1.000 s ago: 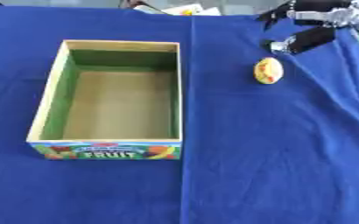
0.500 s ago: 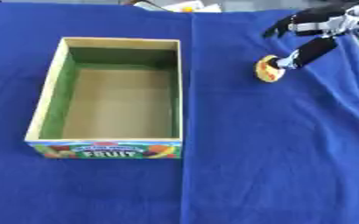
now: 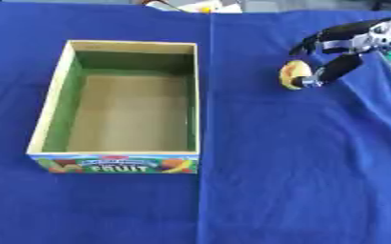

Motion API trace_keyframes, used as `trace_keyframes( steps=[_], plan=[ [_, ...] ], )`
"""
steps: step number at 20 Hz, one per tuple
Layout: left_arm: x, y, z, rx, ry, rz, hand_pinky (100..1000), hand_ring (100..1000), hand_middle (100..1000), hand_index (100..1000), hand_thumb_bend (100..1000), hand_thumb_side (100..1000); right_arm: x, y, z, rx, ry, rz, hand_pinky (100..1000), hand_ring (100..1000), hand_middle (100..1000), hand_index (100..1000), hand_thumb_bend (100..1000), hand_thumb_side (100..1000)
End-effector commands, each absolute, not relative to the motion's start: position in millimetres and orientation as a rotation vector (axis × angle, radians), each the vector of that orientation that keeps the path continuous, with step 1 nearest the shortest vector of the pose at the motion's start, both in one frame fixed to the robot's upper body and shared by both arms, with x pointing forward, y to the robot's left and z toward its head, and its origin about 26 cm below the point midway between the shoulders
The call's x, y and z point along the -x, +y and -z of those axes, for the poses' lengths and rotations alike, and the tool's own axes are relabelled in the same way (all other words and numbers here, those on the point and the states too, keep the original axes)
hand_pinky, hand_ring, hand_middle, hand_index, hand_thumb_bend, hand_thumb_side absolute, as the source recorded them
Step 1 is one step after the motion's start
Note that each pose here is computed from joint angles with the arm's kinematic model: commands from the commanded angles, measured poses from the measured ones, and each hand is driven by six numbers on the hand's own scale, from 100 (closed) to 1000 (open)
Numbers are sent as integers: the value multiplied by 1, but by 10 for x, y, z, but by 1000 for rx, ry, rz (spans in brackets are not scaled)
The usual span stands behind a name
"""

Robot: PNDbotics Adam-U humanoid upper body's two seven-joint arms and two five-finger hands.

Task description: Pick up objects on the table and place them in the box.

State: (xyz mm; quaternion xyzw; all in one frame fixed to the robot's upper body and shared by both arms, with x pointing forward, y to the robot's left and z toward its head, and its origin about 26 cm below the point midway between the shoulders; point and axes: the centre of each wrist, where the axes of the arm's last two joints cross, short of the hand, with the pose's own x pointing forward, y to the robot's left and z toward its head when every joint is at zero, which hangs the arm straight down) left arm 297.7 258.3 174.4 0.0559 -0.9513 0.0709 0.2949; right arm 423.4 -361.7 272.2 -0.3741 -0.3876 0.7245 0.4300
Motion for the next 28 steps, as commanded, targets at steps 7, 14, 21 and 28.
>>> trace_keyframes(
  steps=[7, 14, 21, 28],
  plan=[
    [-2964, 2570, -1820, -141, -2563, -170, 574, 843, 837, 768, 100, 1000, -4251, -3683, -2687, 1098, -962, -1772, 876, 814, 709, 908, 253, 660],
    [-2964, 2564, -1819, -137, -2562, -155, 575, 844, 837, 767, 100, 1000, -4212, -3627, -2652, 1248, -1048, -1736, 802, 702, 520, 752, 102, 335],
    [-2964, 2562, -1818, -134, -2561, -143, 575, 845, 838, 766, 100, 1000, -4172, -3565, -2643, 1226, -1124, -1718, 781, 666, 508, 681, 100, 241],
    [-2963, 2566, -1816, -133, -2557, -134, 575, 846, 838, 766, 100, 1000, -4099, -3502, -2793, 1182, -1220, -1639, 779, 693, 557, 680, 100, 169]
  ],
)
